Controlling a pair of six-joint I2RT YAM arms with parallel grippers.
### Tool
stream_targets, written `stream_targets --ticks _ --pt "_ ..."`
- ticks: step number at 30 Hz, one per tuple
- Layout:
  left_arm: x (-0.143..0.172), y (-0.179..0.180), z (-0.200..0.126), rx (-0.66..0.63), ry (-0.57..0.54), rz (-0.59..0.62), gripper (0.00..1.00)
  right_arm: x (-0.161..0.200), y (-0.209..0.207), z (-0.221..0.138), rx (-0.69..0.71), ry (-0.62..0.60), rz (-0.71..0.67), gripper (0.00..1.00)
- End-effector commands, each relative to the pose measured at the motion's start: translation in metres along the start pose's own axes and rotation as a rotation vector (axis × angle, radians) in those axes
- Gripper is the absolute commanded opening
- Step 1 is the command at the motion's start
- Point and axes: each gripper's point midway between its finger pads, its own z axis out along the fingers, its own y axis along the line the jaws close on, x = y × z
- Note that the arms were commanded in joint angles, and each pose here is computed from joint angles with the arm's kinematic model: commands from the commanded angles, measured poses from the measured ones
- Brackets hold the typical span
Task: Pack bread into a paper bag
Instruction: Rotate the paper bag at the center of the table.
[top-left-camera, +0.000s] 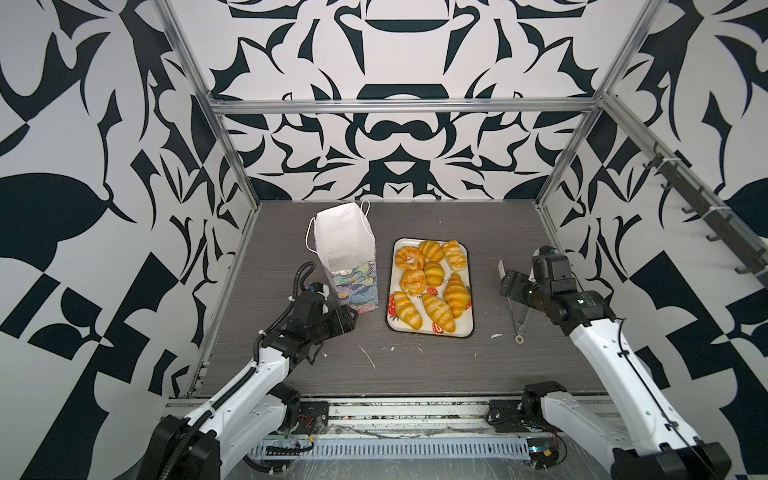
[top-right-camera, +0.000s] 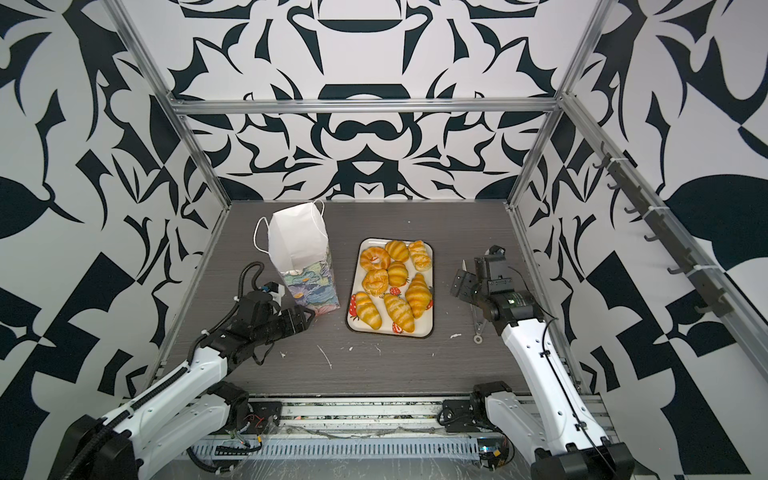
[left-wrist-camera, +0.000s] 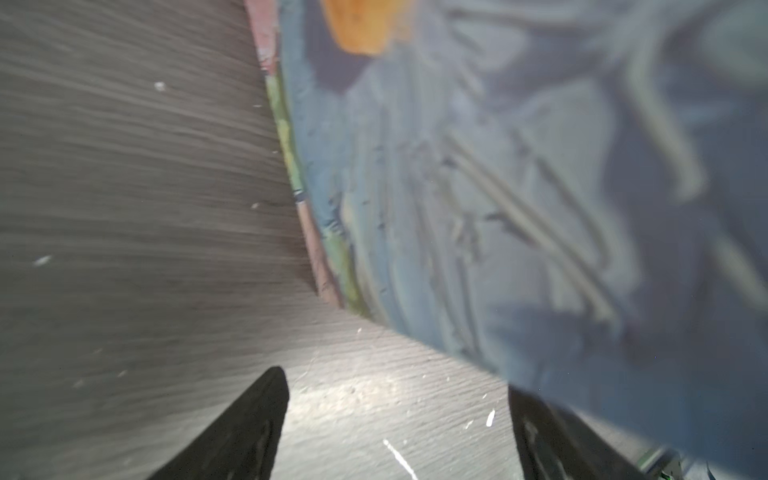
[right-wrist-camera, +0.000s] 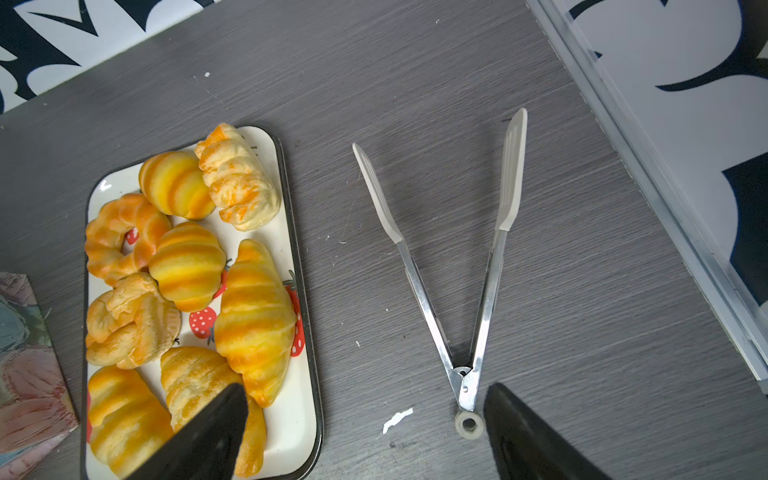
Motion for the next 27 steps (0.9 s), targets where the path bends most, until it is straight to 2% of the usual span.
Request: stream_targets --ticks 1,9,15,27 --pt "-0.013 -0.015 0.010 0.048 -0.056 0.002 0.86 -0.012 0.005 -0.015 -0.023 -0.042 -0.018 0.92" --pt "-0.015 -0.041 0.033 0.101 -0.048 0.049 0.86 -0.011 0.005 -0.020 -0.026 -0.047 -0.027 0.92" --pt "-0.016 -0.052 0.034 0.143 -0.061 0.064 0.86 -0.011 0.005 -0.019 -0.029 -0.045 -0.030 0.92" --pt "-0.008 -0.008 -0.025 -0.062 -0.116 0.032 0.91 -0.012 0.013 -0.014 -0.059 -0.034 -0.034 0.92"
